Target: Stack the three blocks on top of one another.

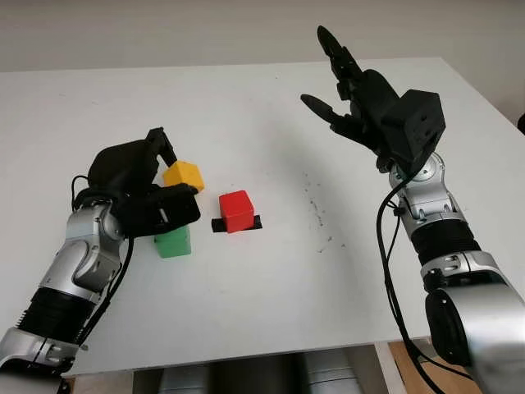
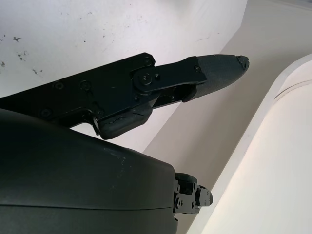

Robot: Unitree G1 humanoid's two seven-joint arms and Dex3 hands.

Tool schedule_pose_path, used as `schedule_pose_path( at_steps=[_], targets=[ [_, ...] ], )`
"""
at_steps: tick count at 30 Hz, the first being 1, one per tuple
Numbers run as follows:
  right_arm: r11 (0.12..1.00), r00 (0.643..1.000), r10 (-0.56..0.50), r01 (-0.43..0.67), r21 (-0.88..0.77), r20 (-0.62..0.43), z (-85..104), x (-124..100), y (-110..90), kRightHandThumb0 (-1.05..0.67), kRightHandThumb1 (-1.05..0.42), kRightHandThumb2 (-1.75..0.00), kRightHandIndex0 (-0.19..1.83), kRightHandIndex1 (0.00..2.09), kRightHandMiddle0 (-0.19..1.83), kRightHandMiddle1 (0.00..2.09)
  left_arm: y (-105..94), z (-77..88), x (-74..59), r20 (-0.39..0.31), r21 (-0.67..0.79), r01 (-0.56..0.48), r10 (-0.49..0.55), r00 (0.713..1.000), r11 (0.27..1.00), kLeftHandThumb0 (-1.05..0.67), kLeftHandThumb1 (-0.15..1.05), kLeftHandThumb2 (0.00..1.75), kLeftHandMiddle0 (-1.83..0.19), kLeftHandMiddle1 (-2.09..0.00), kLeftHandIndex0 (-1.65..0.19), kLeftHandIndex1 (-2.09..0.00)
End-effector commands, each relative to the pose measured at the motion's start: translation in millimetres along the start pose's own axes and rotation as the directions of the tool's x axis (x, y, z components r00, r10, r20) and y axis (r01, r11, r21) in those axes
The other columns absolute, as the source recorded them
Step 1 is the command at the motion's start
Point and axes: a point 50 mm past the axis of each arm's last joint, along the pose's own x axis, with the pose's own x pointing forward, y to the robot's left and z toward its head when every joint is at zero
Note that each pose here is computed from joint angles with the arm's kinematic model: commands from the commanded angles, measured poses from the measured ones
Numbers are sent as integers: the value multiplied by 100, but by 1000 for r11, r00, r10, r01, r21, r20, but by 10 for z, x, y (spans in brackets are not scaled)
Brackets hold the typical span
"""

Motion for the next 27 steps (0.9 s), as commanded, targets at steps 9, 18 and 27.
schedule_pose_path(
  at_steps=[9, 18, 27],
  targets=[
    [1000, 1000, -2, 2, 13, 0, 2, -18, -38, -82, -105, -19, -19, 1, 2, 6, 402, 77, -19, 55, -156, -71, 81, 995, 985, -22, 105, 18, -24, -201, -15, -198],
    [1000, 1000, -1, 1, 29, -5, 6, -17, -29, -81, -105, -18, -19, 2, 2, 6, 508, 152, -92, 90, -205, -97, 117, 989, 974, -22, 105, 15, -24, -202, -18, -196],
    [1000, 1000, 1, -1, 18, 0, 5, -19, -21, -81, -105, -19, -19, 1, 1, 5, 589, 274, -173, 185, -321, -13, 76, 980, 947, -23, 105, 18, -32, -188, -22, -196]
  ],
)
